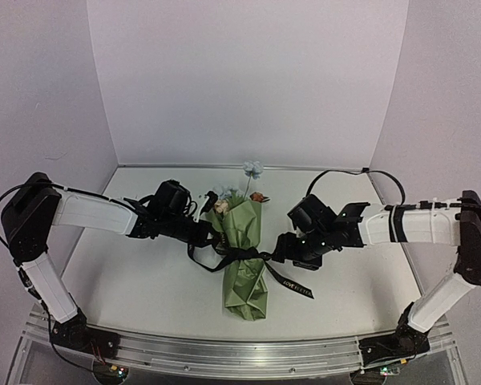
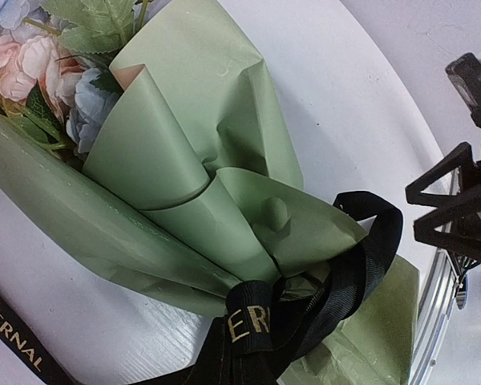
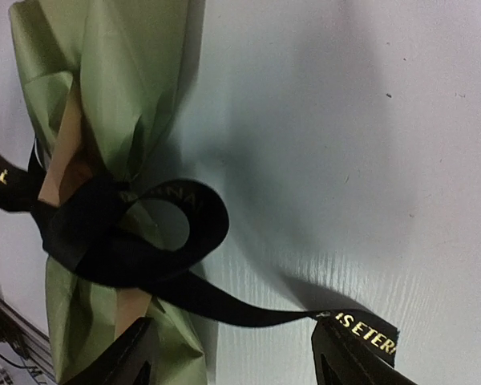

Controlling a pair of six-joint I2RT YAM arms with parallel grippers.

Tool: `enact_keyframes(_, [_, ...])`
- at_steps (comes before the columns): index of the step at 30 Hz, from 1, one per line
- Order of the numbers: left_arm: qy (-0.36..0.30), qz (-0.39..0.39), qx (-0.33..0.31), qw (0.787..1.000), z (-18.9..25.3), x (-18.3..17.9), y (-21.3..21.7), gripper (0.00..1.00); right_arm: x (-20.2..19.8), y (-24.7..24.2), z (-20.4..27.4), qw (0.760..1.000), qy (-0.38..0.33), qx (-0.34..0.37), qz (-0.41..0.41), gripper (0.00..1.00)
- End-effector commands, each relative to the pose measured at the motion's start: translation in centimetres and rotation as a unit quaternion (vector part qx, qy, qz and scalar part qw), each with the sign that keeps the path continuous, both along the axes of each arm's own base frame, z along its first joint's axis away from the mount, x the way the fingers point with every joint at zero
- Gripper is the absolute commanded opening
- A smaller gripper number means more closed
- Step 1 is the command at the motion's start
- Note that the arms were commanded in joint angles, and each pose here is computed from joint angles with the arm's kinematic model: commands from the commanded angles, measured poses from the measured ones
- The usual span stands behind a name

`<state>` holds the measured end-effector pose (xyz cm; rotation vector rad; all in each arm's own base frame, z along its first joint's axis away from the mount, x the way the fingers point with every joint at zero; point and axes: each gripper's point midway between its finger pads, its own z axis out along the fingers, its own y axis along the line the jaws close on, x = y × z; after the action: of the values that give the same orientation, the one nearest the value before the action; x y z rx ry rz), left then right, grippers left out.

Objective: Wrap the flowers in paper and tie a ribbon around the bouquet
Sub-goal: Tie the ribbon around the folded bouquet.

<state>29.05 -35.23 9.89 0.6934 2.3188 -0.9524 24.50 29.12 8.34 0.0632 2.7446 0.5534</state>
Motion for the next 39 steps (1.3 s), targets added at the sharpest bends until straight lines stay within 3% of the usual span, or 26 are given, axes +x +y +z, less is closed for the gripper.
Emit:
enact_keyframes(1, [-0.021, -0.003, -0.017, 1.000, 1.8, 0.7, -0.8, 0.00, 3.3, 0.8, 0.0, 0.994, 0.002, 0.078, -0.072, 0.67])
enact_keyframes(8, [-0.018, -0.006, -0.016, 1.000, 1.7, 0.7, -0.8, 0.00, 6.0, 2.3, 0.2, 0.989, 0.028, 0.137, -0.038, 0.61])
enact_keyframes(16, [-0.015, -0.009, -0.015, 1.000, 1.6, 0.6, -0.9, 0.00, 4.9, 4.3, -0.9, 0.979, 0.091, 0.178, 0.050, 0.54])
enact_keyframes(25, [-0.013, -0.007, -0.013, 1.000, 1.5, 0.6, -0.9, 0.00, 3.3, 3.9, -1.7, 0.976, 0.106, 0.179, 0.072, 0.51])
enact_keyframes(30, [-0.011, -0.007, -0.012, 1.000, 1.3, 0.8, -0.9, 0.00, 3.1, 3.9, -2.2, 0.975, 0.115, 0.179, 0.069, 0.43])
enact_keyframes(39, [-0.007, 0.002, -0.008, 1.000, 1.0, 0.8, -0.6, 0.00, 3.4, 4.1, -2.8, 0.974, 0.126, 0.177, 0.059, 0.20])
